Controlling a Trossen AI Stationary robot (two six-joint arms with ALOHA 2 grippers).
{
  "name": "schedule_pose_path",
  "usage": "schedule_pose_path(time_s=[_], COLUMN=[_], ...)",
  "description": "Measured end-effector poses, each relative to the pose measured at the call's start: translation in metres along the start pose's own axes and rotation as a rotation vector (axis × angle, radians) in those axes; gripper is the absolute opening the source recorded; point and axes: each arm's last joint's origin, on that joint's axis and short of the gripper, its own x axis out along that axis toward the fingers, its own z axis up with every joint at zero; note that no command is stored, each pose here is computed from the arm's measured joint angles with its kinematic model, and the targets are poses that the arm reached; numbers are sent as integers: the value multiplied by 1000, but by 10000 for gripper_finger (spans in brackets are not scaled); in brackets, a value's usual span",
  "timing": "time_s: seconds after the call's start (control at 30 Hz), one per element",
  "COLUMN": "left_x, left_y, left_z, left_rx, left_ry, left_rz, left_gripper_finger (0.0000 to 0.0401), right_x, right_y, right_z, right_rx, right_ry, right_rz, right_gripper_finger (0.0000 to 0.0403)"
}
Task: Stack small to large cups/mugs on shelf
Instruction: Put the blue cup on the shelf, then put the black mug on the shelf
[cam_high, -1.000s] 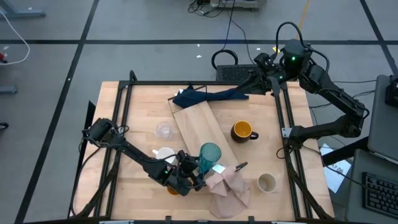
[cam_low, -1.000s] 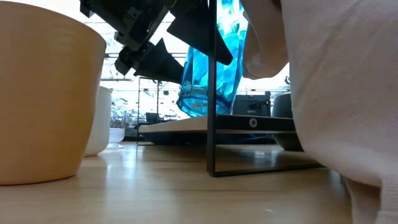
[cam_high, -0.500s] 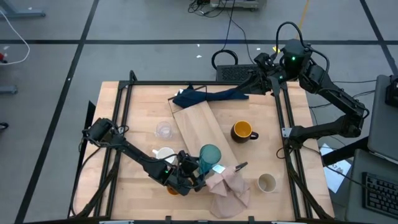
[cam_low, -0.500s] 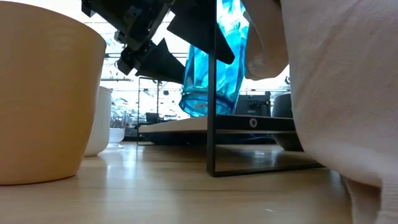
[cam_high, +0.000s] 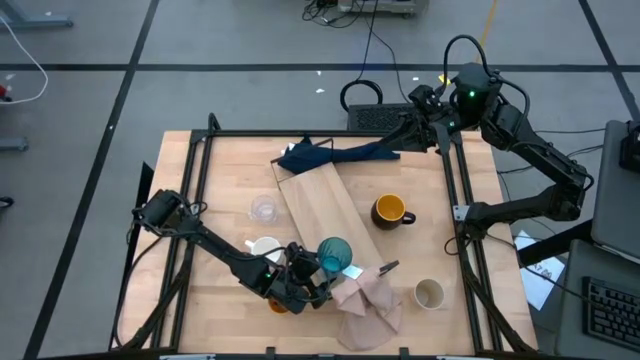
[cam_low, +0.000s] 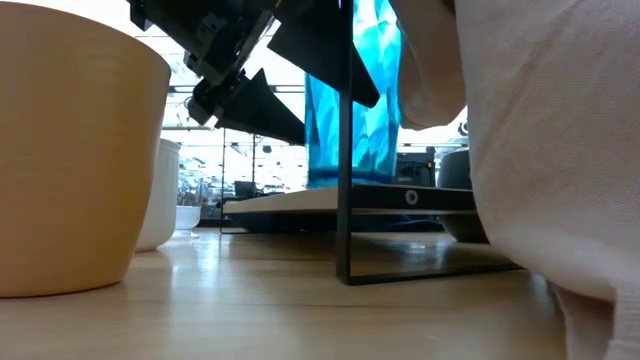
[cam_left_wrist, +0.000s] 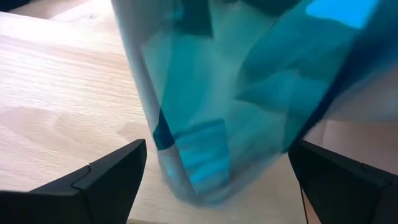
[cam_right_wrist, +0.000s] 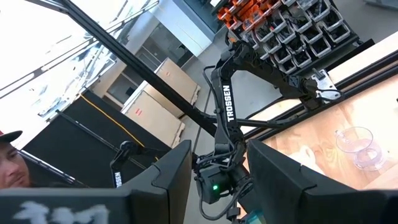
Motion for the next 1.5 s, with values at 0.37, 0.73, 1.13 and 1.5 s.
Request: schedule_pose_path(time_s=[0.37,0.73,1.13,1.5], left_x=[0,-4,-7,-49], left_y=[-2,-5,-2,8], left_z=[-2,-6,-6,36], left_rx=[1,-21,6,-2], left_ry=[64,99,153,101], left_rz=[-61,-89,-92,-119], left_gripper_finger=[390,390,390,390], right_x=[0,0,0,0], right_y=[0,0,0,0], right_z=[0,0,0,0], right_rx=[-3,-23,-33,-41], right_ry=[0,0,-1,-1], right_rz=[0,0,0,-1], right_gripper_finger=[148,148,148,148])
